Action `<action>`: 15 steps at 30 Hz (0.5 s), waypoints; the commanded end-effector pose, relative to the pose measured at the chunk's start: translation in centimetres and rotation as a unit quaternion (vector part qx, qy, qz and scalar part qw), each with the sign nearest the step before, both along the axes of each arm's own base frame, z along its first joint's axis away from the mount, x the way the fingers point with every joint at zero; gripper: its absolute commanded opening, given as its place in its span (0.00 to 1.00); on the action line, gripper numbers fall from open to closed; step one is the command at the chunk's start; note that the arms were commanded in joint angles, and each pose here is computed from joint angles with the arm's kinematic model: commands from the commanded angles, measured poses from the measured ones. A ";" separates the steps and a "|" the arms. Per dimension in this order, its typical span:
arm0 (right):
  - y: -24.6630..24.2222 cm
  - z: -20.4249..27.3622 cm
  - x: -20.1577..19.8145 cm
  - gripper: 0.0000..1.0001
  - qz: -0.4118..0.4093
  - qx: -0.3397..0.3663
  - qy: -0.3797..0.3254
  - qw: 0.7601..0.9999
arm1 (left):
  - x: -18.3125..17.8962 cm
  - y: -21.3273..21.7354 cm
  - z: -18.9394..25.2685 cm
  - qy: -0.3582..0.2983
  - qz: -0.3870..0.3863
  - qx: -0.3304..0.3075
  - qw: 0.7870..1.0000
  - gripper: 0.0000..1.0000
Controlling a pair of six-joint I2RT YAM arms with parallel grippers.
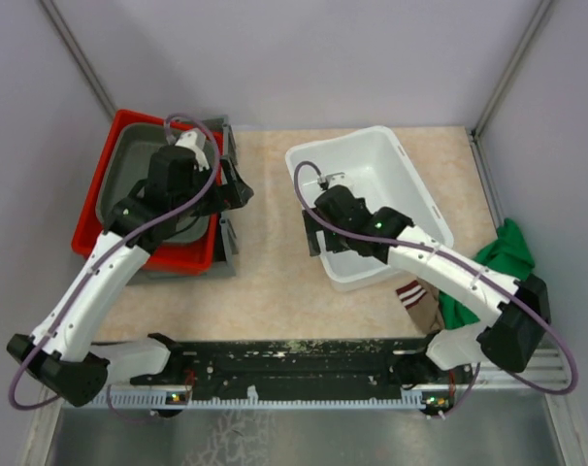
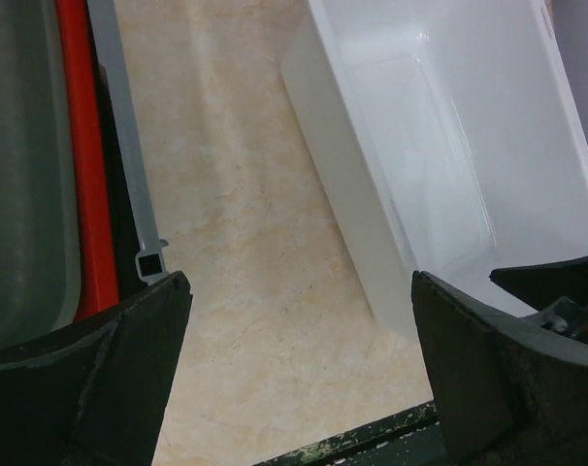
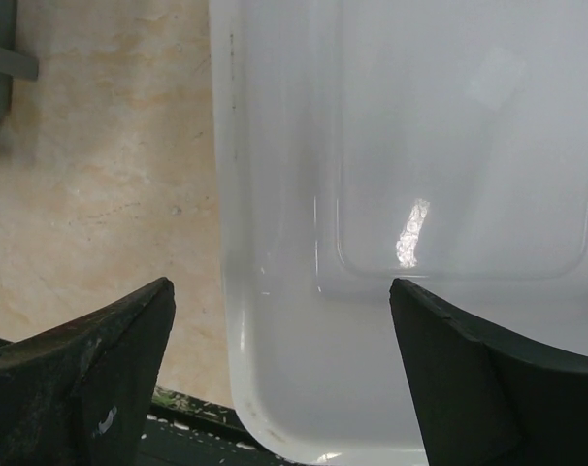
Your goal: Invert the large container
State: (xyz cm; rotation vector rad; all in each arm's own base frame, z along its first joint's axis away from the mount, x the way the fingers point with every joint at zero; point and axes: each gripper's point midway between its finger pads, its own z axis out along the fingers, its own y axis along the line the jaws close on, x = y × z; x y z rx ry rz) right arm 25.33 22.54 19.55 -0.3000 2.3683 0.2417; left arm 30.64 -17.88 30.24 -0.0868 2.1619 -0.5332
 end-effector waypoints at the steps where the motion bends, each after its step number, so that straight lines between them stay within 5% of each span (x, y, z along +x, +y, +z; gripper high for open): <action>1: 2.4 0.4 0.6 0.90 0.020 -0.012 -0.031 0.999 | -0.1 1.6 0.9 -0.035 0.037 -0.011 0.999 1.00; 8: 3.5 -3.1 0.4 0.64 0.025 -0.046 -0.011 0.999 | -0.7 1.4 0.4 -0.018 0.027 -0.007 0.999 1.00; 13: 4.0 -5.3 0.6 0.59 0.027 -0.076 0.000 0.997 | -0.5 0.8 -0.4 -0.005 0.014 -0.005 1.000 1.00; 15: 4.2 -5.2 0.9 0.42 0.023 -0.078 -0.001 0.997 | -0.4 0.7 -0.6 -0.002 0.012 -0.006 1.000 1.00</action>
